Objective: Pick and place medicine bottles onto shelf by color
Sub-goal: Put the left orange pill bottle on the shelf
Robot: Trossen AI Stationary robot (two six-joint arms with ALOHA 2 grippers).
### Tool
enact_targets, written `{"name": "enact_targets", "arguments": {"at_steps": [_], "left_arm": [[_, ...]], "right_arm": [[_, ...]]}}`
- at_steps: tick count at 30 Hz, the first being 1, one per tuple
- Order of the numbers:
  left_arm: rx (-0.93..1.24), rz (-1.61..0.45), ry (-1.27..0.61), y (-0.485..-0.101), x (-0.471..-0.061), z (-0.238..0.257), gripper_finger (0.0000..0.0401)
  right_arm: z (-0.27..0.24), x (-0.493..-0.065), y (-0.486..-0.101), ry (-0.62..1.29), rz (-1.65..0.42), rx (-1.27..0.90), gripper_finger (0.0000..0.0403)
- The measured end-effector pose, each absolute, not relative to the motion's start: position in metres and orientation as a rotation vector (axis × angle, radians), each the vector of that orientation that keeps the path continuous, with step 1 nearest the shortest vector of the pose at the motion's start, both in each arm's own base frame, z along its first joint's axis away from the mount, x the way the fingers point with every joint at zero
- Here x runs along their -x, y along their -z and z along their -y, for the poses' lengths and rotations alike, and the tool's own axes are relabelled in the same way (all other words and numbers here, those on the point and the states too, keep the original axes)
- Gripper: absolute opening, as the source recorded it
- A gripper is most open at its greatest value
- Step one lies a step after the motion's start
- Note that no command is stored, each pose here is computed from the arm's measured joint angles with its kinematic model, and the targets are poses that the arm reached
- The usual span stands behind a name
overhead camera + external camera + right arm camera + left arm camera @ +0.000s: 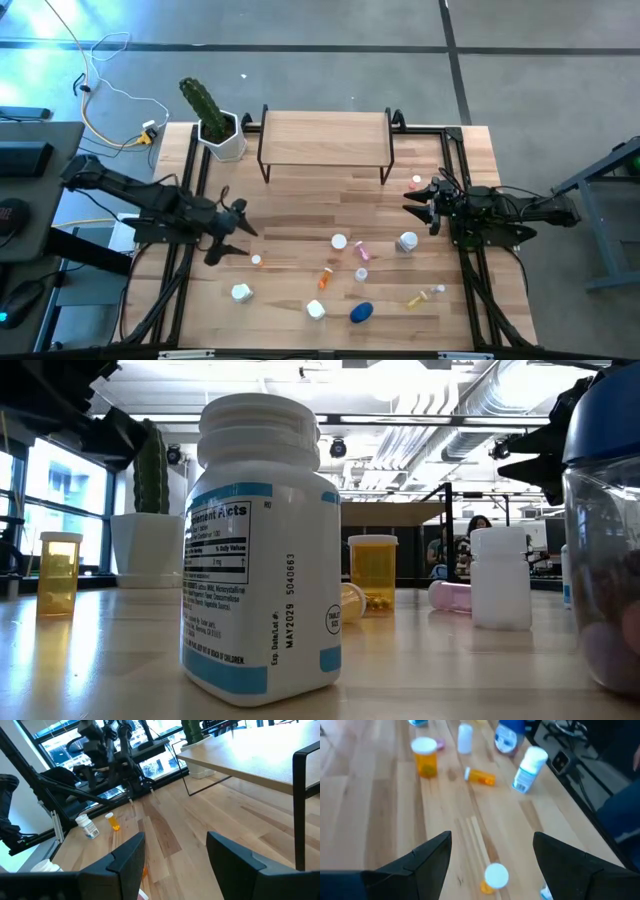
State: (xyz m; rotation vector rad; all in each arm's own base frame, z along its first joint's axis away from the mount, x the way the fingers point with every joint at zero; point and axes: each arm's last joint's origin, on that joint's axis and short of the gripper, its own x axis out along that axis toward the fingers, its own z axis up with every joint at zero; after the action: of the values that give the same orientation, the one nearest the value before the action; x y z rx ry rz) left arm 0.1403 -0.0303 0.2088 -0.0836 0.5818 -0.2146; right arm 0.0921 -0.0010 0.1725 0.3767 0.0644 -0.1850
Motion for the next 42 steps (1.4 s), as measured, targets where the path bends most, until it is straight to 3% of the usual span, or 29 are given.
{"name": "enact_targets", "arguments": {"at_steps": [19, 35, 42], "left_arm": [[0.004, -0.826, 0.203, -0.17, -0.162, 0.058, 0.0268], [-0.038, -0.905, 0.139, -0.148, -0.176, 0.063, 0.0268], [-0.042, -0.894, 0.128, -0.148, -0.178, 0.063, 0.0235]], "right_arm": [[0.001, -0.092, -0.173, 0.185, -0.064, -0.377, 0.0202], [0.001, -0.092, -0.173, 0.185, -0.064, -0.376, 0.0202], [0.001, -0.092, -0.172, 0.185, -0.064, -0.376, 0.0202]]}}
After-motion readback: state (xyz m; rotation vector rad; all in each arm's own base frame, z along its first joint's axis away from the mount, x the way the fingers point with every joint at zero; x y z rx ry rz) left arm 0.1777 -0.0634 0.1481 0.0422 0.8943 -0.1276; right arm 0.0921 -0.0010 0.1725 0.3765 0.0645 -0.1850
